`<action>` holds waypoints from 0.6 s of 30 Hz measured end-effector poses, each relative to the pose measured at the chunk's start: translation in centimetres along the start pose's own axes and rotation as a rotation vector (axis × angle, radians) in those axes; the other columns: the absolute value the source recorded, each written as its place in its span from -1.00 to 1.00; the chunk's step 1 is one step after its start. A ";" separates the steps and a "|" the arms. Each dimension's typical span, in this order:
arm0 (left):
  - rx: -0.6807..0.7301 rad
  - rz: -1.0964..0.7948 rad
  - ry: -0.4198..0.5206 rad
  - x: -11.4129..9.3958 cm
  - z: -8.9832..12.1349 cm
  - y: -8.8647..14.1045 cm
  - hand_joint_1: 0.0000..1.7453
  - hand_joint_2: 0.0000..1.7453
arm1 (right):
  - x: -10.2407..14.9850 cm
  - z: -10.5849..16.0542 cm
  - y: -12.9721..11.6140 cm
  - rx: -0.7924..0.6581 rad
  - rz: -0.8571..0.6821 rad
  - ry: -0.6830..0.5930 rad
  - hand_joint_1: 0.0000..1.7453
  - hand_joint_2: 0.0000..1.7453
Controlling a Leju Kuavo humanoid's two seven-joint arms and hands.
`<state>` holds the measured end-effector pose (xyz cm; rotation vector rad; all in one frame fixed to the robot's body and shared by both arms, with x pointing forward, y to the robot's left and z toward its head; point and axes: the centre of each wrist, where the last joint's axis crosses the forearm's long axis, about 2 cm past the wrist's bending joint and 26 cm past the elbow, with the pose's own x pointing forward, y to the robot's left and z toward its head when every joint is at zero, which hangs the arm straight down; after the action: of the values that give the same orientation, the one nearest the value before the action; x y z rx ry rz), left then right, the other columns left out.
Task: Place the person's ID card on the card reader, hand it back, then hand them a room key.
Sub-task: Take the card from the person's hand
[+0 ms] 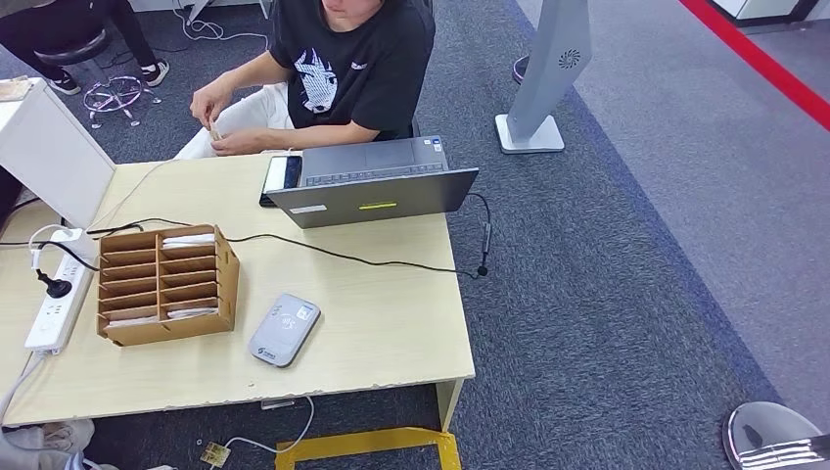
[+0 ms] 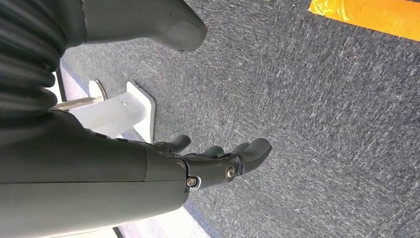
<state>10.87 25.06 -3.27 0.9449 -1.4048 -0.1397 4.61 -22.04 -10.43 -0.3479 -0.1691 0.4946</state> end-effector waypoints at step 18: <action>0.228 0.109 -0.331 7.5 -4.3 4.0 -1.00 1.00 | 0.1 0.0 0.0 0.005 0.035 0.001 -1.00 1.00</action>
<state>14.50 25.23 5.52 1.0626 -1.8034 -0.0558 4.75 -22.00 -10.42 -0.3468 -0.1610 0.5295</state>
